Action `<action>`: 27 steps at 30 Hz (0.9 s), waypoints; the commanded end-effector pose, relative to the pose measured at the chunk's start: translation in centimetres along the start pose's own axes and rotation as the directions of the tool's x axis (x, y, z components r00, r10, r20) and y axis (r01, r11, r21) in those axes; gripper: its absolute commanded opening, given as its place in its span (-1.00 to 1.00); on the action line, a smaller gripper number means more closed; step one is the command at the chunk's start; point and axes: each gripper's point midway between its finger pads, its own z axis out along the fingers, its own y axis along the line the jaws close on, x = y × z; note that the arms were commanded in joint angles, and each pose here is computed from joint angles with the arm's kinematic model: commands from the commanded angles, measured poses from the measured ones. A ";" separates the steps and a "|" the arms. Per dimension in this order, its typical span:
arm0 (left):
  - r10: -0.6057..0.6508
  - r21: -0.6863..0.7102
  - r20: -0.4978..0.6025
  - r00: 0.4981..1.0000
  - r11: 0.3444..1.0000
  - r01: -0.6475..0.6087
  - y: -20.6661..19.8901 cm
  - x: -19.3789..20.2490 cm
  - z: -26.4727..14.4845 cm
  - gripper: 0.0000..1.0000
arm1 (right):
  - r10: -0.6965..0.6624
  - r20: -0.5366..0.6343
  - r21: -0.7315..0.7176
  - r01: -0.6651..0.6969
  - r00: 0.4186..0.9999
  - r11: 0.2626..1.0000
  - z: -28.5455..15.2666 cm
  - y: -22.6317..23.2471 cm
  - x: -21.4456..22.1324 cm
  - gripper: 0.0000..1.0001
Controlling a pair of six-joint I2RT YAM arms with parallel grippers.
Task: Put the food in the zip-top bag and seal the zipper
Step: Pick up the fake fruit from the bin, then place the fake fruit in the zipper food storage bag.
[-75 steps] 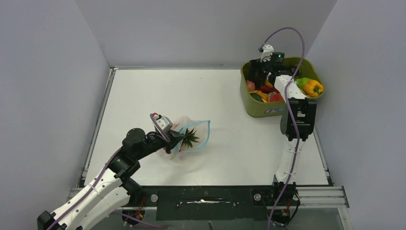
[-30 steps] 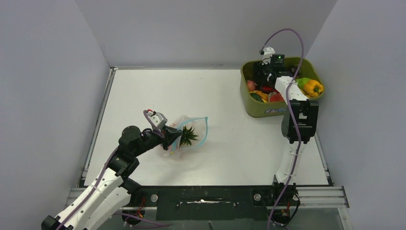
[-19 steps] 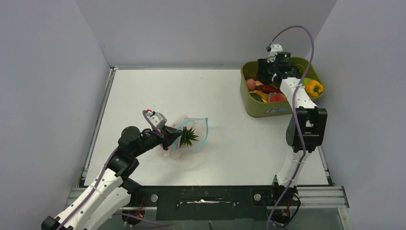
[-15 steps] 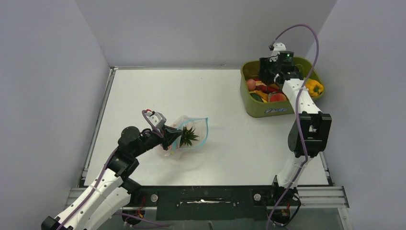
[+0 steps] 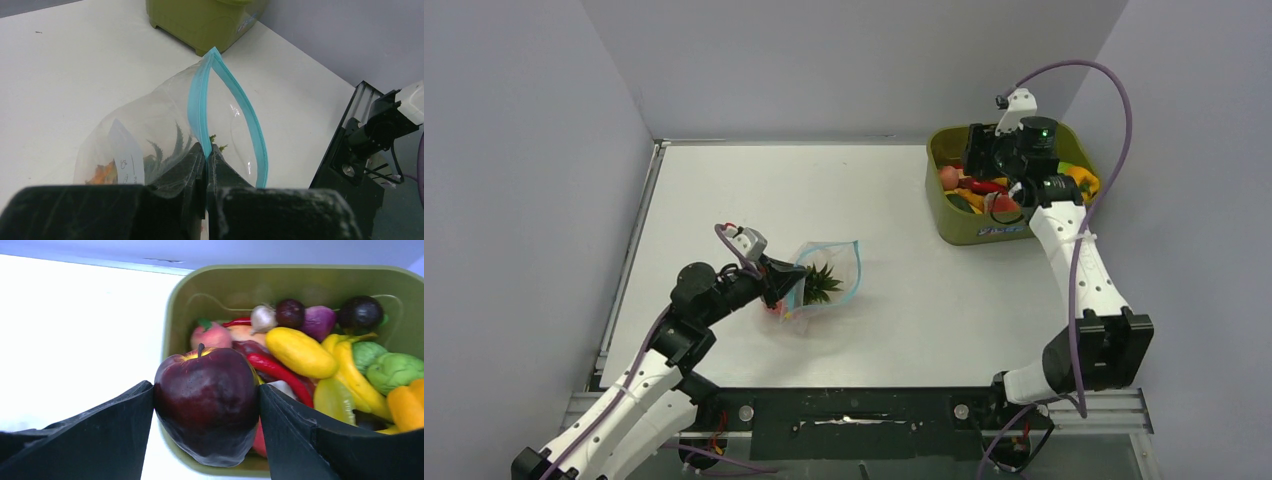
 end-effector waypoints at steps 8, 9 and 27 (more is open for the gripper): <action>-0.021 0.002 0.116 0.993 1.000 0.021 -0.6 -4.5 0.7 -1.00 | 0.010 0.164 -0.335 0.046 0.986 0.941 -6.6 11.3 -1.0 0.03; -0.021 0.002 0.119 0.993 1.000 0.021 -0.6 -4.7 0.7 -1.00 | 0.019 0.177 -0.366 0.048 0.984 0.929 -7.3 12.2 -1.1 0.03; -0.032 -0.010 0.104 0.994 0.999 0.033 -0.4 -5.0 1.2 -1.00 | 0.120 0.194 -0.798 0.085 0.974 0.597 -16.7 29.2 3.0 0.04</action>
